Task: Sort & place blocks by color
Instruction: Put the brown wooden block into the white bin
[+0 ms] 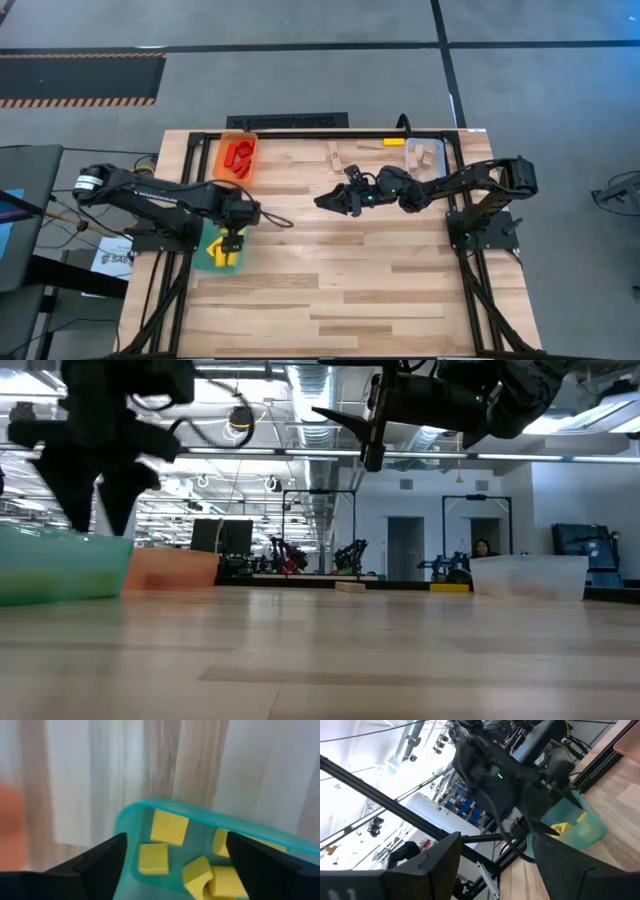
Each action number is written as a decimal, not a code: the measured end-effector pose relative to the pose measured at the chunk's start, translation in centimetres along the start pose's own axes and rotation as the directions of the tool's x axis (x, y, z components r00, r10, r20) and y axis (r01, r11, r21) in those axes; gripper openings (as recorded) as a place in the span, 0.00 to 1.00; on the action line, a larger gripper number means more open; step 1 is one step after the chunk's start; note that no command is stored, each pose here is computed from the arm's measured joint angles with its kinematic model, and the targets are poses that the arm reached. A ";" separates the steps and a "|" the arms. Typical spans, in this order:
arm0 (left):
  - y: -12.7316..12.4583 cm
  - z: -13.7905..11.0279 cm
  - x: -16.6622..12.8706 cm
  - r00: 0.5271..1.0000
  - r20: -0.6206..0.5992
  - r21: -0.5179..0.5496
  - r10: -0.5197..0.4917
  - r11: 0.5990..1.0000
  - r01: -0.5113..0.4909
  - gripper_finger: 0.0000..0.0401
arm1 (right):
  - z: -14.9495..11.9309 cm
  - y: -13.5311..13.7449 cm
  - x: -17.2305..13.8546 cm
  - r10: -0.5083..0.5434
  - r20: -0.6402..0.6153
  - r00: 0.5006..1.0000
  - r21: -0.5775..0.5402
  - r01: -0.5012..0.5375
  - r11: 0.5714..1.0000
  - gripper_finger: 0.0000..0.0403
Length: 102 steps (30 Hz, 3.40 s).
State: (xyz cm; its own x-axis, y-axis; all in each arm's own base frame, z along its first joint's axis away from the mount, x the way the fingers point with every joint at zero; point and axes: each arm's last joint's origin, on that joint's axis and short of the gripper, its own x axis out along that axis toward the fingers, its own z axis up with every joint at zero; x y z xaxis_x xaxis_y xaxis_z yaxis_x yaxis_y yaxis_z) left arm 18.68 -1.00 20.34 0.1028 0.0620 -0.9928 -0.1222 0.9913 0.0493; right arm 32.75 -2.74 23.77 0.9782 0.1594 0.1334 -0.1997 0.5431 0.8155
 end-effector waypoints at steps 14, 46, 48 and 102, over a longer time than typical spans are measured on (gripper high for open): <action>4.3 1.2 -9.2 0.856 0.494 -0.106 0.150 0.988 -0.112 0.81 | 2.3 0.1 1.6 -0.204 -0.092 0.975 -0.011 0.204 0.979 0.66; 8.2 1.8 -6.1 0.415 0.903 -0.276 0.111 0.890 0.363 0.71 | 14.3 -14.4 0.6 -0.917 -0.359 0.175 -0.326 0.897 0.299 0.66; 8.2 1.8 -6.1 0.419 0.901 -0.282 0.110 0.883 0.376 0.71 | 14.7 -15.7 1.0 -0.910 -0.394 0.131 -0.346 0.896 0.279 0.66; 7.9 1.4 -5.3 0.494 0.868 -0.250 0.059 0.910 0.331 0.71 | 18.3 -18.5 1.3 -0.759 -0.578 0.300 -0.237 0.828 0.508 0.06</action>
State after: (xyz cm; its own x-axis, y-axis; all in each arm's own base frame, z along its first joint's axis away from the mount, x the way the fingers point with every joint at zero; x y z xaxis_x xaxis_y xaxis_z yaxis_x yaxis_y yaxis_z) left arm 18.54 6.70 26.17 0.9000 0.1903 -0.3921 -0.3244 0.8933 -0.3110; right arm 38.78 -27.66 19.15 0.4118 0.1124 -0.9043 0.6951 0.6030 0.3914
